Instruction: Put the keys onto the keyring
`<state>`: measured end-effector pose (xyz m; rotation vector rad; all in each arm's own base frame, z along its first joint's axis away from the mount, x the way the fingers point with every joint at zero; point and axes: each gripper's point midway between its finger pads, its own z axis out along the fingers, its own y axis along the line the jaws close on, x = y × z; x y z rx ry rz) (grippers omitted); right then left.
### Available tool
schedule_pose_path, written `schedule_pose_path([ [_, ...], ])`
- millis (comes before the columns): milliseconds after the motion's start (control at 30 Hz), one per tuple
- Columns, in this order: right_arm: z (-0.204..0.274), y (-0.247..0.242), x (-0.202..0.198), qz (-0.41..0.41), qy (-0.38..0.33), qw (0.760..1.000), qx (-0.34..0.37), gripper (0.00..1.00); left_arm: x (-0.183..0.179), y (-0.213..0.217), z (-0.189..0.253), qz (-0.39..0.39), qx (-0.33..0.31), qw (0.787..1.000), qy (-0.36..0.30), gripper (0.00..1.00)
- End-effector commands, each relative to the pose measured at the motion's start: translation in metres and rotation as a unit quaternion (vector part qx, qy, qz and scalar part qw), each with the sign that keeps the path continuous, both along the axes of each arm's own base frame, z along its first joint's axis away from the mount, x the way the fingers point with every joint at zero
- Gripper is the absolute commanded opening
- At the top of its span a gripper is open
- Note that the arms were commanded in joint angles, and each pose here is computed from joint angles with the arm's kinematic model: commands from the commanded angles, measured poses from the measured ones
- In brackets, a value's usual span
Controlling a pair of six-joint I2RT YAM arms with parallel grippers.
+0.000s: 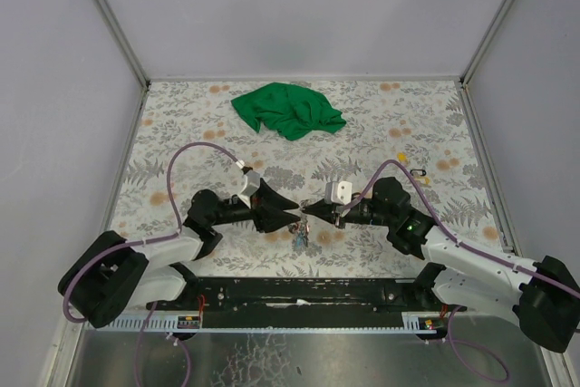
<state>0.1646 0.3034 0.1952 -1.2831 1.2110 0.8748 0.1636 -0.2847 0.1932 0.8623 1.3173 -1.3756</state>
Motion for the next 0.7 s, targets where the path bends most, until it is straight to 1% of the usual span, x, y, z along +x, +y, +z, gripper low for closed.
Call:
schedule_pose_path([
  [0, 0.03, 0.007, -0.002, 0.018, -0.031, 0.998, 0.047, 0.06, 0.0, -0.006, 0.02, -0.017, -0.017, 0.997, -0.067, 0.36],
  [133, 0.031, 0.007, -0.003, 0.02, -0.03, 0.998, 0.05, 0.06, 0.003, -0.008, 0.018, -0.019, -0.013, 0.997, -0.067, 0.3],
  [333, 0.03, 0.009, -0.004, 0.026, -0.024, 0.998, 0.051, 0.06, 0.005, -0.008, 0.017, -0.014, -0.012, 0.998, -0.067, 0.17],
  [500, 0.024, 0.011, -0.004, 0.028, -0.016, 0.998, 0.045, 0.06, 0.006, -0.008, 0.017, -0.013, -0.009, 0.997, -0.069, 0.01],
  [533, 0.023, 0.01, -0.004, 0.026, -0.014, 0.999, 0.043, 0.07, 0.007, -0.008, 0.016, -0.009, -0.005, 0.998, -0.067, 0.0],
  [667, 0.012, 0.004, 0.001, 0.003, -0.008, 1.0, 0.02, 0.17, 0.015, -0.006, 0.007, 0.014, 0.031, 0.998, -0.054, 0.0],
])
